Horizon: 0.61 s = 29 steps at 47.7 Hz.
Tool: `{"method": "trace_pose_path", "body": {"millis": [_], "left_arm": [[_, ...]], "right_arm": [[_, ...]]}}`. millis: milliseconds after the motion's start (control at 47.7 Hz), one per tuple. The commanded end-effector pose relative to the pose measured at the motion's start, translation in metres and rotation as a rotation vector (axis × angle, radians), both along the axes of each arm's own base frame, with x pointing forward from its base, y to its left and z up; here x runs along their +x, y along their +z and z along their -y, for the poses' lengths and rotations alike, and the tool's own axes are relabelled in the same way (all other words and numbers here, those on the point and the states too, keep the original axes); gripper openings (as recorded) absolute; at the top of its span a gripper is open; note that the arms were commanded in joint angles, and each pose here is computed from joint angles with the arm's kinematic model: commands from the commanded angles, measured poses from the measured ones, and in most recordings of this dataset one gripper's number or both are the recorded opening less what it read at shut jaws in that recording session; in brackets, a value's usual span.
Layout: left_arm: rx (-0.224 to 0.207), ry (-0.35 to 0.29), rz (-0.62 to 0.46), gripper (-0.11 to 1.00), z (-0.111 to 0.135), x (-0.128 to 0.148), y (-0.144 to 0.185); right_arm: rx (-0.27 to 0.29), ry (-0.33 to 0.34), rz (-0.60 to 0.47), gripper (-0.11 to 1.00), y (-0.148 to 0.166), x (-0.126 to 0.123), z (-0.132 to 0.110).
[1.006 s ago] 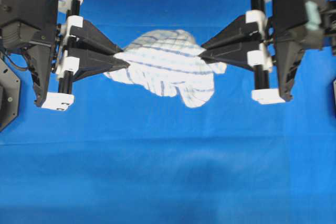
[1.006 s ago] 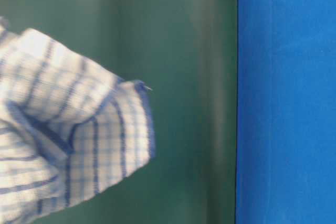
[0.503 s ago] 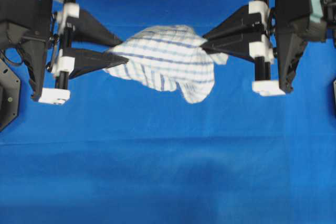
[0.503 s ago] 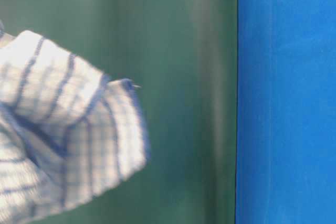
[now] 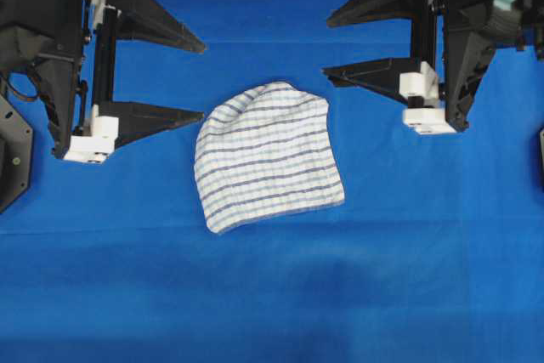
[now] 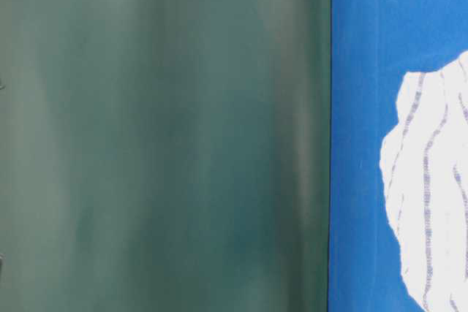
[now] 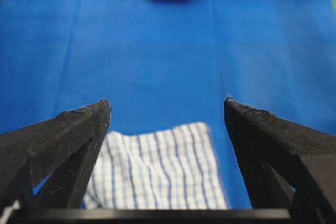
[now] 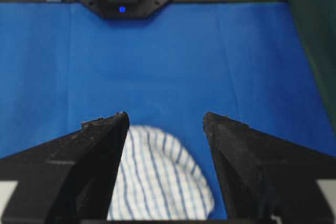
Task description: Lift the towel with both arms.
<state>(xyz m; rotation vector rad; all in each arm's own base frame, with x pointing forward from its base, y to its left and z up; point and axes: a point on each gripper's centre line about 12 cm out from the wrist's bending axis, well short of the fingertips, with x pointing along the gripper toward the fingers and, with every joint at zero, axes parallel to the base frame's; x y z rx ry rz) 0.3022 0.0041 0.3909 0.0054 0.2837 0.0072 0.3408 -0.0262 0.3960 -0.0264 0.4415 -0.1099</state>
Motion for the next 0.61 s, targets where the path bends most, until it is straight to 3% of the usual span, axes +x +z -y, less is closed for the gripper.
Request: {"method": "trace_pose_path", "body": {"millis": [0, 272, 461, 587], "left_arm": [[-0.002, -0.019, 0.006, 0.92, 0.006, 0.001, -0.002], [-0.005, -0.092, -0.082, 0.92, 0.030, 0.019, -0.066], [-0.055, -0.112, -0.166, 0.92, 0.047, 0.032, -0.117], [-0.061, -0.116, -0.226, 0.92, 0.052, 0.036, -0.155]], "right_arm": [[0.013, -0.001, -0.003, 0.63, -0.005, 0.001, -0.001], [0.061, 0.047, -0.105, 0.63, -0.073, 0.016, -0.023], [0.079, 0.090, -0.198, 0.63, -0.125, 0.030, -0.043], [0.082, 0.102, -0.256, 0.63, -0.161, 0.037, -0.048]]}}
